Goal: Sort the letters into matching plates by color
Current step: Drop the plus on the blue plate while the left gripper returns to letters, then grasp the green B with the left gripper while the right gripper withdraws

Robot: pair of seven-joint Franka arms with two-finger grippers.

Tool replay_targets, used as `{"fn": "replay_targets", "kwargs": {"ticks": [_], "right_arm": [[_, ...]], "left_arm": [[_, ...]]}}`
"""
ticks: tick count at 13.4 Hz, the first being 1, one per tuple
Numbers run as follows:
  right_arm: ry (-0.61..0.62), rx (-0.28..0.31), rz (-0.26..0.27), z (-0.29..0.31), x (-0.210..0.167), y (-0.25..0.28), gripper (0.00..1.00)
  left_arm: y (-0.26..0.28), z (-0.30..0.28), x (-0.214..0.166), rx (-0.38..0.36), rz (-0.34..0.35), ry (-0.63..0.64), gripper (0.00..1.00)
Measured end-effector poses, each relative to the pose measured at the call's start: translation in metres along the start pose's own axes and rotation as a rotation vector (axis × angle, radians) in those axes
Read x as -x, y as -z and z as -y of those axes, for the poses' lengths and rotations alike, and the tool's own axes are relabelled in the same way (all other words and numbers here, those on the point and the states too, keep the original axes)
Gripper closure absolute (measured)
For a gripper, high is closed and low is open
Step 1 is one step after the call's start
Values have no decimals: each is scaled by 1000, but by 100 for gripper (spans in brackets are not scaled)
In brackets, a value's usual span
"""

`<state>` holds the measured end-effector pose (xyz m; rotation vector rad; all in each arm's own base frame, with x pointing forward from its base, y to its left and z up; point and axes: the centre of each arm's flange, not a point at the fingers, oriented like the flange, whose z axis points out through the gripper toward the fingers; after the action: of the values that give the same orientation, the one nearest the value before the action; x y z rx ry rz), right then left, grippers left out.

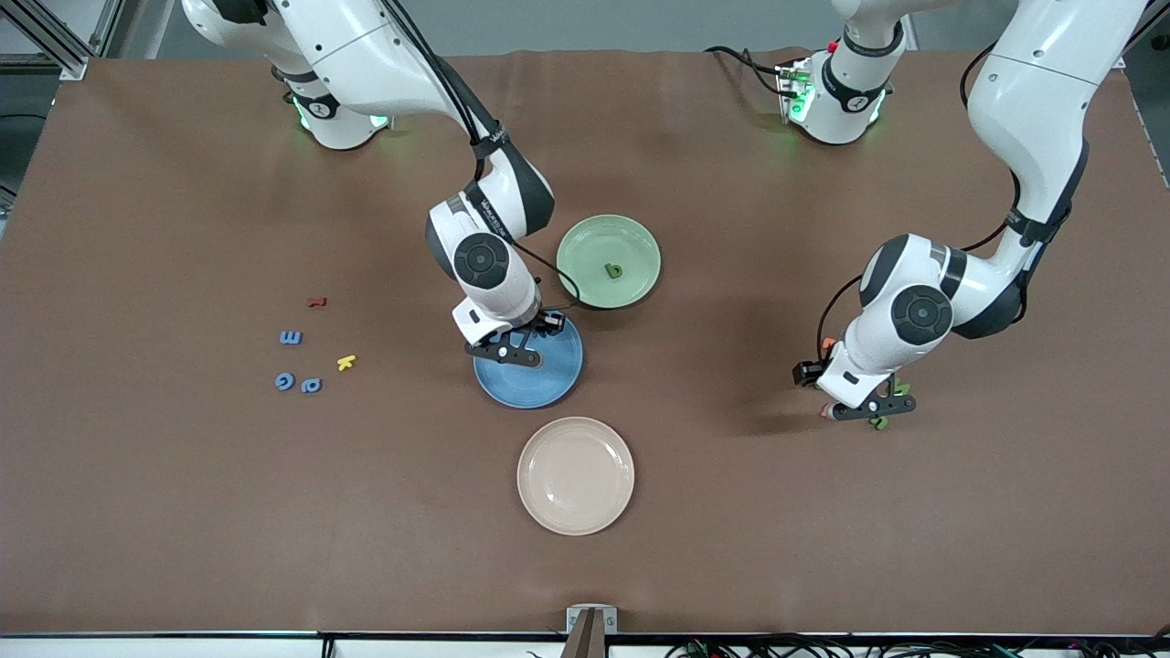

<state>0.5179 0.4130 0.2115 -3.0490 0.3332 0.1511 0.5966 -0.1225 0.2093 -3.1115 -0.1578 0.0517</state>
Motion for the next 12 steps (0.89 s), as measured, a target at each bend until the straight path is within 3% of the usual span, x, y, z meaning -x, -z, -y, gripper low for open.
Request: {"fn": "replay_targets", "kwargs": {"ticks": [3,4,9,10,12], "right_arm": [[0,1,1,0,0,0,67],[0,2,3,0,0,-1,62],[-4,28,34,-2,-2,16,11],[-11,41,51,-6,-5,31,4],[-35,56,78,-28,-19,74,0]], "left_arm": [[-8,-1,4,-11,0,-26,23],[-10,0,4,-18,-3,-35,26],[-21,2,2,4,-13,-31,29],[-23,2,2,6,-12,-31,30],[-25,2,2,9,-10,-31,31]]}}
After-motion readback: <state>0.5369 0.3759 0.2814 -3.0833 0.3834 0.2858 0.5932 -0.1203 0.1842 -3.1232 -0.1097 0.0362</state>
